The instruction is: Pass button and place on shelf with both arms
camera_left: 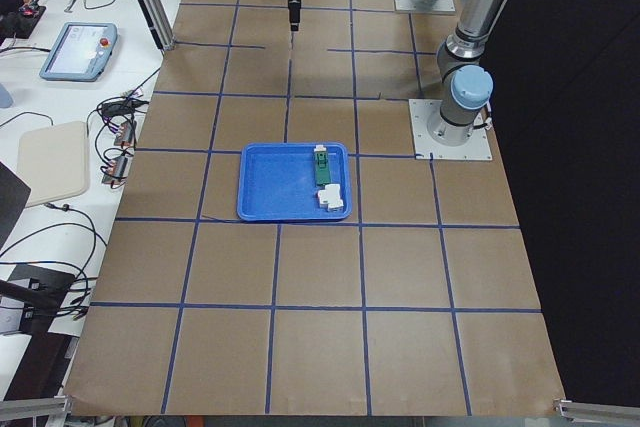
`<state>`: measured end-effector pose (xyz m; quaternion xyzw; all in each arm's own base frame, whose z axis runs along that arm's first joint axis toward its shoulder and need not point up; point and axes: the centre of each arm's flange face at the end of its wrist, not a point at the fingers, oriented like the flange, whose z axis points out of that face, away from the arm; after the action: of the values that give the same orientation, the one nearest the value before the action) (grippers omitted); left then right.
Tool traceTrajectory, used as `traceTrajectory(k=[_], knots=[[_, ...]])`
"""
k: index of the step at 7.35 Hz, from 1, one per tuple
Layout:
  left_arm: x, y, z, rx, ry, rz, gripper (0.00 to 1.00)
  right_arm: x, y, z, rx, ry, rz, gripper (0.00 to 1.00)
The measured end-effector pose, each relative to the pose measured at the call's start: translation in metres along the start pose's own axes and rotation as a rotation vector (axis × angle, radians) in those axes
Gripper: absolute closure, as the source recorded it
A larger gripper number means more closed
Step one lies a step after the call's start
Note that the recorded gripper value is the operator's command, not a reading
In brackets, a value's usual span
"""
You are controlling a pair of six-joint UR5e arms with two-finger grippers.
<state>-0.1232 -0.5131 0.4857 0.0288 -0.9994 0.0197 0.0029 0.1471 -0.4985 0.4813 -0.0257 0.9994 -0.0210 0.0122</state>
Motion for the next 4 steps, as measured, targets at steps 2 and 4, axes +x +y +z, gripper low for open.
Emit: traceTrajectory(k=[2,4], knots=[[-0.0008,-0.0009,0.0008,-0.001,-0.001,0.000,0.00,0.0003,0.0016,0.0012,-0.007,0.008,-0.001,0.00],[-0.0010,-0.0011,0.0015,-0.002,0.000,0.000,0.00,0.0005,0.0010,0.0005,-0.001,0.009,-0.001,0.00]])
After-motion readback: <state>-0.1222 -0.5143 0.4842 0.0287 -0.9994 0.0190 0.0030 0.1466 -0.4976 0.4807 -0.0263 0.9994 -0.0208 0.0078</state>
